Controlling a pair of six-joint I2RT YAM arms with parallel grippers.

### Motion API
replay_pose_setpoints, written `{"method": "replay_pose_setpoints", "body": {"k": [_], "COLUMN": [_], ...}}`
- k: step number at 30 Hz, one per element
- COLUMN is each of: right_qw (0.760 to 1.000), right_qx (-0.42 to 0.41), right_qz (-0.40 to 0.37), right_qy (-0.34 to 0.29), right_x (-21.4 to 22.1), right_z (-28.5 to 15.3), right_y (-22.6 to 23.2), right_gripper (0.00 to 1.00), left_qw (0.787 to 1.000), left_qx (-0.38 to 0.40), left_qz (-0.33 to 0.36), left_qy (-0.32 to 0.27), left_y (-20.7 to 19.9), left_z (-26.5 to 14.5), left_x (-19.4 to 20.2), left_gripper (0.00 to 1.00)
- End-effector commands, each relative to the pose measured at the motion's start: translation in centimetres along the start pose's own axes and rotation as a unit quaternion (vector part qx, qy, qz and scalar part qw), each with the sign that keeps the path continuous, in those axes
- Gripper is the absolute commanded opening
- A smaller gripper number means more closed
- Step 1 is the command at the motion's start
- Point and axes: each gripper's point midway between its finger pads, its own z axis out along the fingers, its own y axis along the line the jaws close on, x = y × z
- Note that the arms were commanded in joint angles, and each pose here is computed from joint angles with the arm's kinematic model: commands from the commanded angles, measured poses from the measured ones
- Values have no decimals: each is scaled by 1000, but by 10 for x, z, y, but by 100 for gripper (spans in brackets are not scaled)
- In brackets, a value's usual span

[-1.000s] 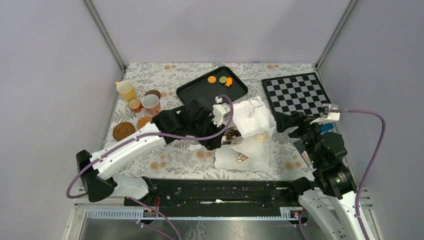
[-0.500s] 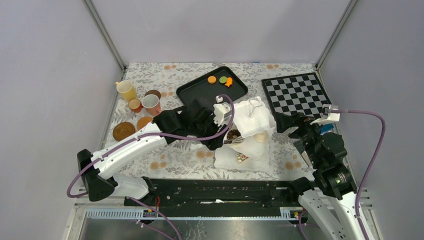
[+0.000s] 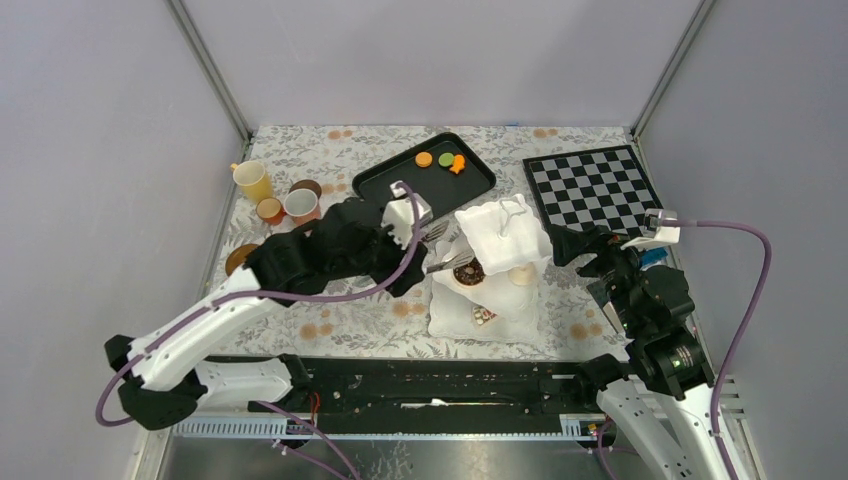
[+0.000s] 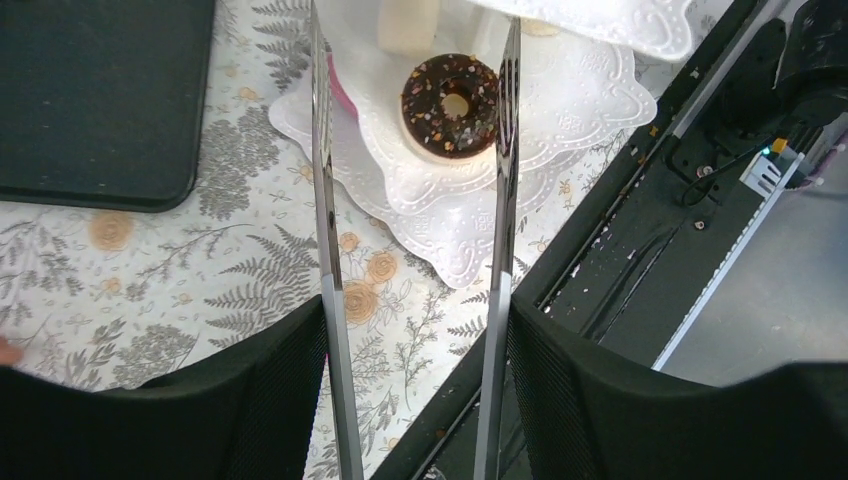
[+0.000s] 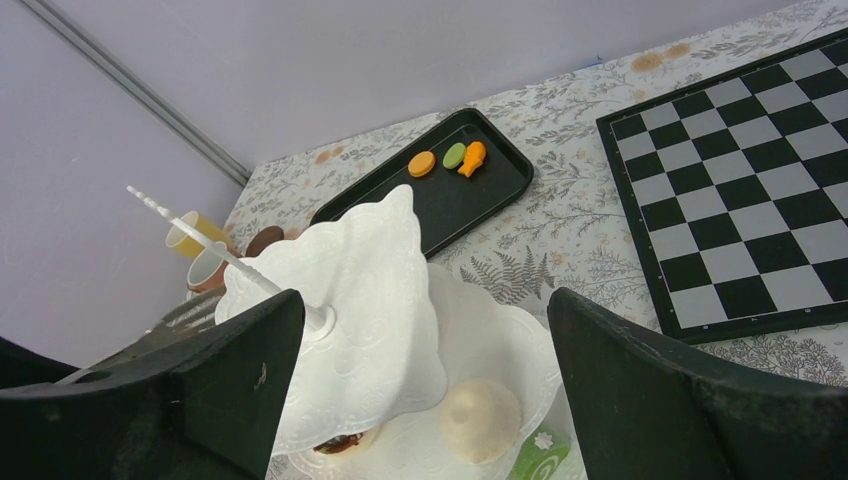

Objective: Serve the afternoon tea

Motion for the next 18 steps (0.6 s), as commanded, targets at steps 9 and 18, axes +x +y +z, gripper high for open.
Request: {"method": "replay_pose_setpoints", "body": {"k": [9, 18], "right_qw": [1000, 999], "right_qx": [-3, 20], "right_qz": [-13, -10], "right_qy": [5, 36], "right_x": [-7, -2], "right_z": [-2, -1], "right_y": [4, 1], "right_gripper": [98, 98], "left_qw": [982, 943], "left_qx": [-161, -242], "left_qz": [-52, -134], "left_qy": [-89, -186], "left_y": [75, 132], "left_z": [-37, -18], "left_x": [-1, -37], "left_gripper": [64, 64]}}
